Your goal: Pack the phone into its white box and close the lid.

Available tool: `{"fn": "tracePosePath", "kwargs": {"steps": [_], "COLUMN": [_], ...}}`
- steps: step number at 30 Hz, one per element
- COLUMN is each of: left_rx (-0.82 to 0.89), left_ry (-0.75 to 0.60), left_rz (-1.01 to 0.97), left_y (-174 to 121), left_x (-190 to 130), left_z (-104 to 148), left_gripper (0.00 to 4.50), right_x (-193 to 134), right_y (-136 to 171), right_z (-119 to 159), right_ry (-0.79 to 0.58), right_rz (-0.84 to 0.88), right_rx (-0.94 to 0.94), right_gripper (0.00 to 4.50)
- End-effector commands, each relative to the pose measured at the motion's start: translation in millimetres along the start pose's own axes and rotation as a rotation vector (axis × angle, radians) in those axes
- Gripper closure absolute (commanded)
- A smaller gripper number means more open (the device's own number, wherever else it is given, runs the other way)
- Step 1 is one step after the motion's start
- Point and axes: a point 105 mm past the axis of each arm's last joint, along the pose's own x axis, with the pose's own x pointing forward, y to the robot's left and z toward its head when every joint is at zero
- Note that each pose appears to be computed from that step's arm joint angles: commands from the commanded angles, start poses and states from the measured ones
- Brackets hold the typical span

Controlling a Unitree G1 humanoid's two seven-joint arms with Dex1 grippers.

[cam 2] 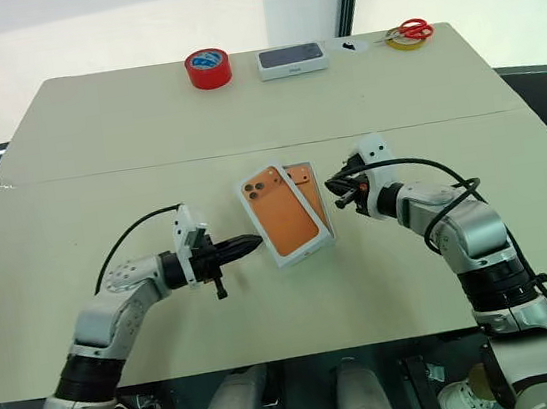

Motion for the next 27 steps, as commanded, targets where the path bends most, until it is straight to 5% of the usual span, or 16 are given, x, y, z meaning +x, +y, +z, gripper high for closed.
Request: {"fn": "tracePosePath", "kwargs": {"steps": [1, 9, 27], "left_rx": [0.031, 0.032, 0.083], "left_ry": [0.024, 0.114, -0.022], "left_rz": [0.048, 0.072, 0.1], "left_y": [7, 11, 26], "left_x": [4, 29, 84], "left_z": [0, -19, 10], "left_gripper": [4.5, 4.5, 4.5], "right_x": [0, 2, 3], "right_y": [4, 13, -9], "right_z": [15, 12, -7], "right_ry": [-0.053, -0.023, 0.035], "right_rz": [0.027, 0.069, -0.03], "right_rx": [-0.08, -0.206, -0.259], "right_gripper": [4.46, 4.46, 4.46]}}
